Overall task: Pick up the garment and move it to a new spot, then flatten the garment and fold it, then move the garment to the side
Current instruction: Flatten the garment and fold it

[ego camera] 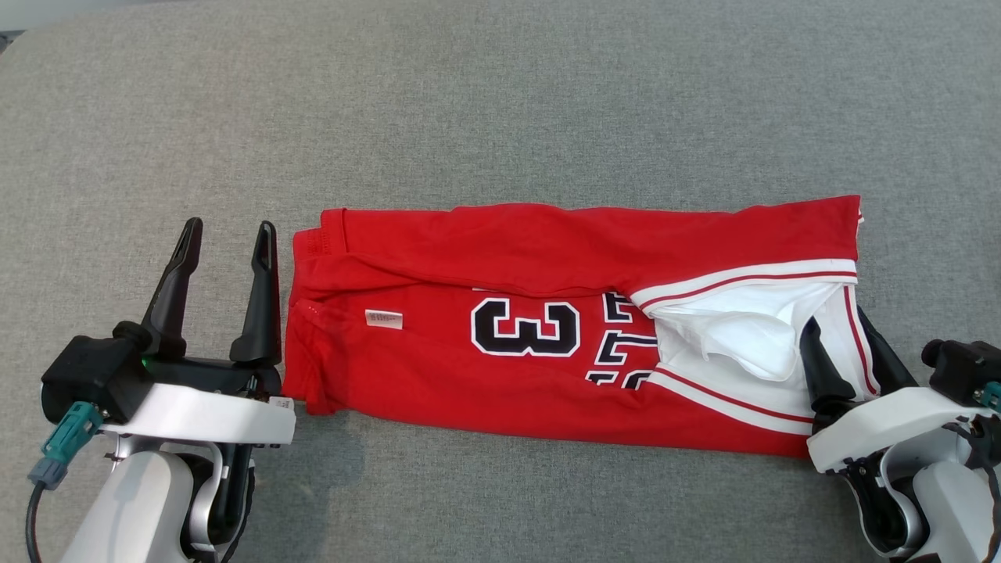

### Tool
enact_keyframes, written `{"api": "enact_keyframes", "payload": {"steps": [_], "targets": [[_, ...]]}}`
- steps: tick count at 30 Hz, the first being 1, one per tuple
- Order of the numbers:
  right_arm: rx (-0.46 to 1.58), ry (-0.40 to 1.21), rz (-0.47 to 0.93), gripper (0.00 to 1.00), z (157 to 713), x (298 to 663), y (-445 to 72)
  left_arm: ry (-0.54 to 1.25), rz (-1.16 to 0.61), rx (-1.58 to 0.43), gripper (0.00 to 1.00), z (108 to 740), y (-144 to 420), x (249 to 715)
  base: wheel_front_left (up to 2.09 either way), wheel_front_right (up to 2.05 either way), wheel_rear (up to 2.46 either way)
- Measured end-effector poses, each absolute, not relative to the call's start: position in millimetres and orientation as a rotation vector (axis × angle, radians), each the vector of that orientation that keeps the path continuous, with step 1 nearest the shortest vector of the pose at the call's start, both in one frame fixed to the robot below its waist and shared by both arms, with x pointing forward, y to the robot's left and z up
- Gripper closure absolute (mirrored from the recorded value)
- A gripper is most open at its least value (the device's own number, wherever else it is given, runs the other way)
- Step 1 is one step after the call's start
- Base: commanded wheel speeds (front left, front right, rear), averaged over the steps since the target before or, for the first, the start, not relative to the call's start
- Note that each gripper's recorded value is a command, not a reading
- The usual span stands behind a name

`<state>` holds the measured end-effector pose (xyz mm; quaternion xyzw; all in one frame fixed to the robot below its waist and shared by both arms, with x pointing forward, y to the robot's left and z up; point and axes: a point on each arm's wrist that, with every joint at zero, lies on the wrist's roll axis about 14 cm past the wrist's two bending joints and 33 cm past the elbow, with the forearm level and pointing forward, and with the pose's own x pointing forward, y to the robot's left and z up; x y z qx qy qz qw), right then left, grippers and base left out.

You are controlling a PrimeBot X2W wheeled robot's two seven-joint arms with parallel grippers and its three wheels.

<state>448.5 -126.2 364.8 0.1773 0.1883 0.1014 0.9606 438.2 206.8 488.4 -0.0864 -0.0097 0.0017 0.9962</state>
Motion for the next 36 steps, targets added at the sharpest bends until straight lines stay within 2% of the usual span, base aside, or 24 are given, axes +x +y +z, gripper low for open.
{"api": "enact_keyframes", "payload": {"steps": [2, 3, 4, 5, 6, 12, 17, 23, 27, 31, 36], "targets": [[0.351, 0.388, 0.220, 0.00, 364.2, 448.7, -125.1, -0.023, 0.002, -0.172, 0.00, 489.1, 206.2, 438.8, 0.00, 0.00, 0.00], [0.346, 0.394, 0.224, 0.16, 362.9, 448.1, -125.0, -0.022, -0.001, -0.176, 0.00, 488.6, 205.3, 439.0, 0.00, 0.00, 0.00], [0.343, 0.399, 0.229, 0.55, 362.0, 448.0, -124.3, -0.021, 0.000, -0.177, 0.00, 488.0, 204.8, 439.1, 0.00, 0.00, 0.00], [0.335, 0.405, 0.236, 0.55, 361.1, 448.2, -123.6, -0.020, -0.003, -0.179, 0.00, 487.5, 204.1, 439.3, 0.00, 0.00, 0.00], [0.321, 0.413, 0.245, 1.00, 359.7, 448.4, -123.3, -0.021, -0.003, -0.178, 0.00, 487.3, 203.8, 439.5, 0.00, 0.00, 0.00], [0.294, 0.424, 0.262, 1.00, 356.5, 449.9, -122.0, -0.019, -0.005, -0.179, 0.00, 485.3, 203.1, 440.6, 0.00, 0.00, 0.00], [0.292, 0.396, 0.224, 1.00, 359.9, 452.5, -138.2, -0.021, -0.005, -0.179, 0.00, 484.3, 202.9, 443.4, 0.00, 0.00, 0.00], [0.239, 0.384, 0.083, 1.00, 360.6, 441.2, -205.0, -0.025, -0.018, -0.183, 0.00, 484.3, 197.6, 447.5, 0.00, 0.00, 0.00], [0.237, 0.361, 0.034, 1.00, 369.0, 436.6, -225.4, -0.030, -0.033, -0.186, 0.00, 485.3, 193.8, 449.6, 0.00, 0.00, 0.00], [0.305, 0.286, 0.070, 1.00, 394.5, 446.1, -207.1, -0.033, -0.045, -0.186, 0.00, 486.1, 189.5, 451.0, 0.00, 0.00, 0.00], [0.394, 0.168, 0.298, 1.00, 452.2, 463.0, -127.0, -0.031, -0.053, -0.187, 0.00, 486.3, 187.8, 449.7, 0.00, 0.00, 0.00]]}}
